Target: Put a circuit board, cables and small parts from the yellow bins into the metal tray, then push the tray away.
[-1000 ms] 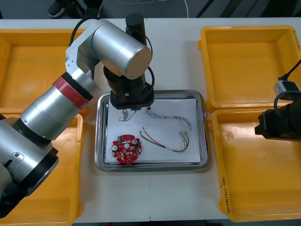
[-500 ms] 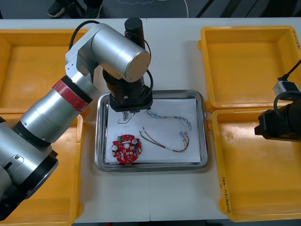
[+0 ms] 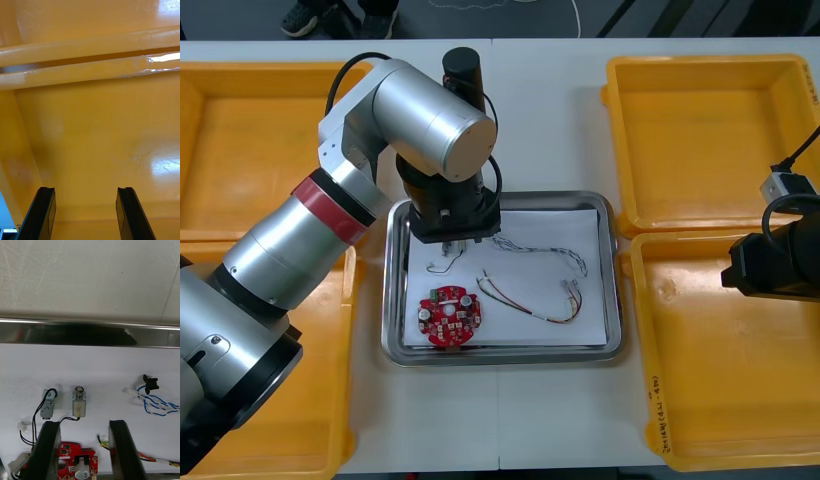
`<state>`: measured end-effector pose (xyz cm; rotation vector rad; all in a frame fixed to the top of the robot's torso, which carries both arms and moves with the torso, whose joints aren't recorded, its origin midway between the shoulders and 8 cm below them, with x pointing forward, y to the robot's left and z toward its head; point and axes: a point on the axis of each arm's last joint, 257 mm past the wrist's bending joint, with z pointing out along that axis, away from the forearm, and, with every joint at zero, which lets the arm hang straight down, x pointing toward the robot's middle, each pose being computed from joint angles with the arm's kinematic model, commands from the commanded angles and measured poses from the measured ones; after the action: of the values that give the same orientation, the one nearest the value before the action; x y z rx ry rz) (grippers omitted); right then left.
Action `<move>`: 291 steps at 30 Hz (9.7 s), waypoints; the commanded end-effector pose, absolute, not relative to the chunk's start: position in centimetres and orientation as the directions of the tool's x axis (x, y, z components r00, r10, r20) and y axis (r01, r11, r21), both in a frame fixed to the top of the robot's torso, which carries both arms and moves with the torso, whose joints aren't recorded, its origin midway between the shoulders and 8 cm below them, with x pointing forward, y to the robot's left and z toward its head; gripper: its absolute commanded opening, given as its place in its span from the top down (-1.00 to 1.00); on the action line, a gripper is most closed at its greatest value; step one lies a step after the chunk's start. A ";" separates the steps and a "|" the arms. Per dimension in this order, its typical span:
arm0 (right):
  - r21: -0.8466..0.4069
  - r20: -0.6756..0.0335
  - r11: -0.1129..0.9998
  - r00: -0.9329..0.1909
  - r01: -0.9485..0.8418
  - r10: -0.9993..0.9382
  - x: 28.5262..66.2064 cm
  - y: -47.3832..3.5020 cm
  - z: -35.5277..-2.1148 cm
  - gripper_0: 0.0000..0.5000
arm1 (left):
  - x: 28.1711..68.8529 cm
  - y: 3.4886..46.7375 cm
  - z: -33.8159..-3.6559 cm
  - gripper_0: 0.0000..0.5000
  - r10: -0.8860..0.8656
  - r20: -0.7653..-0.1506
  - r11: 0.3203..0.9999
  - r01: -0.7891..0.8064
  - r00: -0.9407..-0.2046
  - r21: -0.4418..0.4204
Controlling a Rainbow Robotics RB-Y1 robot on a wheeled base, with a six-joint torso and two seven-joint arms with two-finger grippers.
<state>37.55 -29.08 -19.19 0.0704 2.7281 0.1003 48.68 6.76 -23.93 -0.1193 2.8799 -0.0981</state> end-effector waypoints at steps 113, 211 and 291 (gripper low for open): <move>-0.320 -0.217 0.194 -0.127 -0.927 -0.968 34.1 -3.1 -25.2 -0.88 | 35.9 40.3 -12.7 -1.00 0.006 -0.411 0.999 -0.007 -0.912 0.032; -0.474 -0.055 -0.090 0.131 -0.876 -0.990 38.0 2.0 -26.9 1.00 | 34.5 40.5 -15.9 -1.00 -0.023 -0.369 1.000 -0.029 -0.929 0.009; -0.721 0.019 -0.081 0.098 -0.689 -0.995 59.3 3.3 -15.0 1.00 | 34.5 40.5 -15.9 -1.00 -0.023 -0.369 1.000 -0.029 -0.929 0.009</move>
<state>58.16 0.51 -19.61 -1.8576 1.7503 -0.7026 34.96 40.13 -16.06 -0.0449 2.7757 0.0077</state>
